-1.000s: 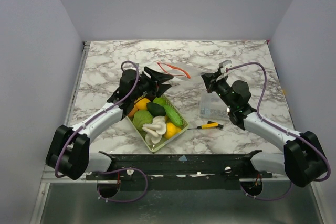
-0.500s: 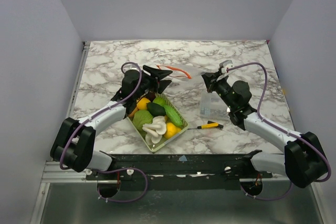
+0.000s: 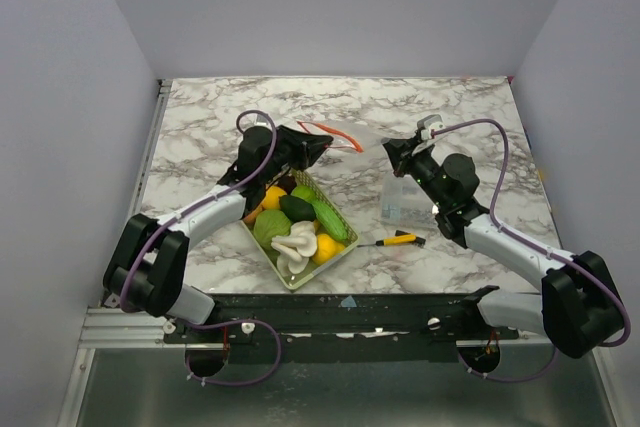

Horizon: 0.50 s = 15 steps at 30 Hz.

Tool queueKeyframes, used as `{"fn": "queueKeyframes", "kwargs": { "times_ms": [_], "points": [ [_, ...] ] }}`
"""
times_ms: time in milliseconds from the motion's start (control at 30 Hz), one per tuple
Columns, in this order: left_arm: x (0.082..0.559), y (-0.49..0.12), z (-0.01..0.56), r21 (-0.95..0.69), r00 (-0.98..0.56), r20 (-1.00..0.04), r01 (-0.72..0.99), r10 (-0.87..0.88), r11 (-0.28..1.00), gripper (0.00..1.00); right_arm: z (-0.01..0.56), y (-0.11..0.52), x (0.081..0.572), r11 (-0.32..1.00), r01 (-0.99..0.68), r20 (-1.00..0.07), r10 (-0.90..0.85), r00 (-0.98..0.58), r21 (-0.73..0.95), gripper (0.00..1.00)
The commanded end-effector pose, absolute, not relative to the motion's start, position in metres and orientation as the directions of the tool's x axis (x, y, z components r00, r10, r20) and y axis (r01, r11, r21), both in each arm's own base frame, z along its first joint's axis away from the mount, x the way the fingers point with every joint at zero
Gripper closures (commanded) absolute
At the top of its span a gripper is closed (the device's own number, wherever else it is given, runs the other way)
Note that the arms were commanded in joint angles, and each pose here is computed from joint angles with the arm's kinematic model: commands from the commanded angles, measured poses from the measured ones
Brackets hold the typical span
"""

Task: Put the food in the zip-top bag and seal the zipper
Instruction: Adjust the zipper food storage bag at the center of the board.

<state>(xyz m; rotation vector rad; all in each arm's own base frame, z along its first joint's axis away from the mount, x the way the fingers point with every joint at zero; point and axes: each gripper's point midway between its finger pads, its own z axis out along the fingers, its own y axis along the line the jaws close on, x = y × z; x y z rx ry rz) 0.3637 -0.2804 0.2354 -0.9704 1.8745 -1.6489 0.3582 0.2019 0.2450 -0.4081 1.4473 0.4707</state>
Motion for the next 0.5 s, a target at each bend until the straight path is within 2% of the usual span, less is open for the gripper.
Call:
{"fn": "queueKeyframes", "kwargs": {
  "times_ms": [0, 67, 167, 233, 333, 400, 467],
  "points": [
    [0.376, -0.281, 0.272, -0.989, -0.639, -0.067, -0.060, -0.767, 0.136, 0.94, 0.245, 0.206, 0.359, 0.831, -0.556, -0.995, 0.055, 0.079, 0.002, 0.97],
    [0.380, -0.276, 0.290, -0.970, -0.620, -0.197, 0.011, -0.760, 0.243, 1.00, 0.241, 0.207, 0.363, 0.834, -0.551, -0.997, 0.049, 0.054, 0.011, 0.81],
    [0.380, -0.263, 0.309, -0.888, -0.575, -0.418, 0.095, -0.704, 0.450, 1.00, 0.235, 0.211, 0.368, 0.833, -0.552, -0.999, 0.055, 0.000, 0.046, 0.65],
    [0.378, -0.252, 0.317, -0.821, -0.549, -0.521, 0.113, -0.653, 0.559, 1.00, 0.237, 0.216, 0.369, 0.823, -0.562, -0.996, 0.079, -0.031, 0.083, 0.54],
    [0.372, -0.239, 0.325, -0.709, -0.520, -0.644, 0.131, -0.561, 0.693, 1.00, 0.239, 0.224, 0.370, 0.806, -0.573, -0.989, 0.109, -0.105, 0.150, 0.27],
    [0.371, -0.232, 0.322, -0.621, -0.515, -0.710, 0.134, -0.481, 0.773, 1.00, 0.243, 0.228, 0.375, 0.804, -0.560, -0.978, 0.130, -0.160, 0.198, 0.17],
    [0.370, -0.234, 0.318, -0.558, -0.528, -0.743, 0.151, -0.411, 0.816, 1.00, 0.250, 0.230, 0.383, 0.813, -0.509, -0.954, 0.191, -0.229, 0.285, 0.01]
  ]
}}
